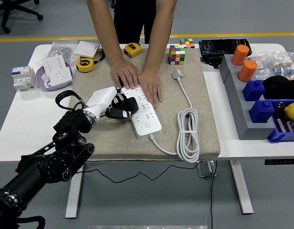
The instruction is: Pick up the plug,place it near the board,insert it into the board,press the button
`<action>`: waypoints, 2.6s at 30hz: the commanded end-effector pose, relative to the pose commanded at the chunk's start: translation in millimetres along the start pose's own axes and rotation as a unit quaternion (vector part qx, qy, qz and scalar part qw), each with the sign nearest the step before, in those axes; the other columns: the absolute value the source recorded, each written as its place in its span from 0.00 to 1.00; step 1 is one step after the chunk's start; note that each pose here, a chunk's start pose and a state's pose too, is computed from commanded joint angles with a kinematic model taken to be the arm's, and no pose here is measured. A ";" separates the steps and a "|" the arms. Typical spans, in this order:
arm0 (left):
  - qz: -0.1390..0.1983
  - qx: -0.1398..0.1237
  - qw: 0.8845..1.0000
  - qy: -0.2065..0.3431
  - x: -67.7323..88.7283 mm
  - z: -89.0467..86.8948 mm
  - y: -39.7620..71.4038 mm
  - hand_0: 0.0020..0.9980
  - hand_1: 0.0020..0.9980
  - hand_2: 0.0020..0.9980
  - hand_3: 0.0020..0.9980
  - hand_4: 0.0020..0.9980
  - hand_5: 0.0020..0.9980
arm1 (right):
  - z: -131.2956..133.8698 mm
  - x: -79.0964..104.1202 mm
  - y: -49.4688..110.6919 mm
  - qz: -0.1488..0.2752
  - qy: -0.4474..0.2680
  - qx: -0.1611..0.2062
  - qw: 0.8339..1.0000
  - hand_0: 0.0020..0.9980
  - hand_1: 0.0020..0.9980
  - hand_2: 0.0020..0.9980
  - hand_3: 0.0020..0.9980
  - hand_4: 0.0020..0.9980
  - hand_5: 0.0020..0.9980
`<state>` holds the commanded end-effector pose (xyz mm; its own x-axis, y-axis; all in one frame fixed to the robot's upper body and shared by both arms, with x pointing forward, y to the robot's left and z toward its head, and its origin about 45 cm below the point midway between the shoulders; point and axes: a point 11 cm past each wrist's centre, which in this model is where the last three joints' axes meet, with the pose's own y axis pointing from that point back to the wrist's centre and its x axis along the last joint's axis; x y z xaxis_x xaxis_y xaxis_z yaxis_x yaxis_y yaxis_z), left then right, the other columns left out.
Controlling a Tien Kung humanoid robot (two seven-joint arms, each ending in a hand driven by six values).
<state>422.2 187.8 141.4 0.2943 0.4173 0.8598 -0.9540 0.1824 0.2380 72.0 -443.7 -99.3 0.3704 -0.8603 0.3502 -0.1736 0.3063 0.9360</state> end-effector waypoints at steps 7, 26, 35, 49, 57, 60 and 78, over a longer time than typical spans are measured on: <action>-0.014 -0.007 0.998 0.064 -8.2 1.8 2.4 0.36 0.35 0.41 0.40 0.57 0.15 | -0.2 -0.3 0.0 0.000 -0.002 0.001 1.000 0.84 0.73 0.70 0.65 0.94 0.61; -0.022 -0.004 0.995 0.099 -18.7 -2.9 7.7 0.36 0.35 0.39 0.37 0.56 0.19 | 2.0 -0.5 0.1 0.000 -0.002 0.000 1.000 0.84 0.73 0.71 0.65 0.94 0.61; -0.010 -0.010 0.998 0.069 -15.2 -1.9 7.1 0.36 0.35 0.38 0.36 0.56 0.20 | 3.9 -0.2 0.1 0.000 0.000 -0.002 1.000 0.84 0.73 0.70 0.65 0.94 0.61; 0.006 -0.021 0.998 0.050 -9.4 2.9 6.0 0.33 0.22 0.25 0.38 0.56 0.17 | 2.0 -0.7 0.0 0.000 -0.002 0.000 1.000 0.84 0.73 0.70 0.65 0.94 0.61; 0.024 -0.033 0.998 0.056 -4.3 7.8 6.7 0.32 0.19 0.20 0.36 0.55 0.16 | 5.4 -2.5 0.1 -0.002 -0.005 -0.005 1.000 0.84 0.73 0.70 0.65 0.95 0.61; 0.025 -0.036 0.997 0.065 -3.4 9.1 7.2 0.32 0.19 0.19 0.35 0.55 0.16 | 5.5 -2.7 0.1 -0.002 -0.006 -0.004 1.000 0.84 0.73 0.70 0.65 0.94 0.61; 0.078 0.010 0.992 0.102 29.9 -36.2 20.2 0.33 0.21 0.22 0.36 0.57 0.17 | 7.3 -3.7 0.1 -0.002 -0.014 -0.006 1.000 0.84 0.73 0.70 0.65 0.94 0.61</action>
<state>413.8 236.3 155.6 0.1468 0.6100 0.7787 -0.9891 0.0840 0.1207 63.9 -443.5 -100.8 0.3449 -0.8725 0.3461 -0.1609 0.3083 0.9376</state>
